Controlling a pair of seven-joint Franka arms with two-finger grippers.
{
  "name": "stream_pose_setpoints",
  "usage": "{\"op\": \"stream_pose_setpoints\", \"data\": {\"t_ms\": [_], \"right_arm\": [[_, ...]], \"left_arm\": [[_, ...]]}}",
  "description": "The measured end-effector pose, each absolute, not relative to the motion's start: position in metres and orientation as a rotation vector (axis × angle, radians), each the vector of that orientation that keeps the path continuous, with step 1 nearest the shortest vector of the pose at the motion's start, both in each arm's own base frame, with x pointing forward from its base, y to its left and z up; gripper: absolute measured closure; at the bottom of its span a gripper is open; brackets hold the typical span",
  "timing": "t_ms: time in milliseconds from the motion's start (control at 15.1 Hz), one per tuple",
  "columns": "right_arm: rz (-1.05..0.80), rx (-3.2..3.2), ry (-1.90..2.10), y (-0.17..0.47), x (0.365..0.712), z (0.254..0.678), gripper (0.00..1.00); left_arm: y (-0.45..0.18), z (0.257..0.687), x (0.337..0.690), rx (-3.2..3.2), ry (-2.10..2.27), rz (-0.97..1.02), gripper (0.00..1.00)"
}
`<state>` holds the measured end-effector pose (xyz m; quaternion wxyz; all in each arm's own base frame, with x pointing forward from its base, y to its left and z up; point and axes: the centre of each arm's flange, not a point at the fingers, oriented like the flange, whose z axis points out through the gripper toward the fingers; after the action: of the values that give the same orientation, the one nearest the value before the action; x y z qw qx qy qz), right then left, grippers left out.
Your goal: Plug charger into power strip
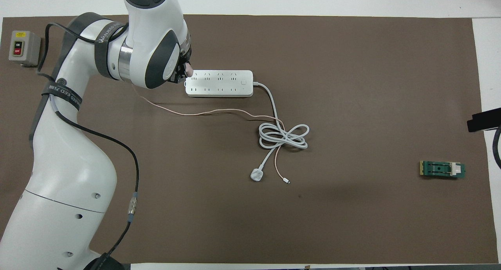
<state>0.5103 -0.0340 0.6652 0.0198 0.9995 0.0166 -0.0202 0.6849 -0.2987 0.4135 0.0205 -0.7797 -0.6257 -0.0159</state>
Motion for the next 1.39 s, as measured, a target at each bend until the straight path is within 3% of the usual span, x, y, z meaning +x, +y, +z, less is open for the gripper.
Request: {"op": "stream_pose_setpoints", "data": {"t_ms": [1389], "right_arm": [[-0.060, 3.101, 0.045, -0.036, 0.510, 0.666, 0.00]], "left_arm": [[-0.292, 0.368, 0.659, -2.272, -2.124, -0.110, 0.68]]}}
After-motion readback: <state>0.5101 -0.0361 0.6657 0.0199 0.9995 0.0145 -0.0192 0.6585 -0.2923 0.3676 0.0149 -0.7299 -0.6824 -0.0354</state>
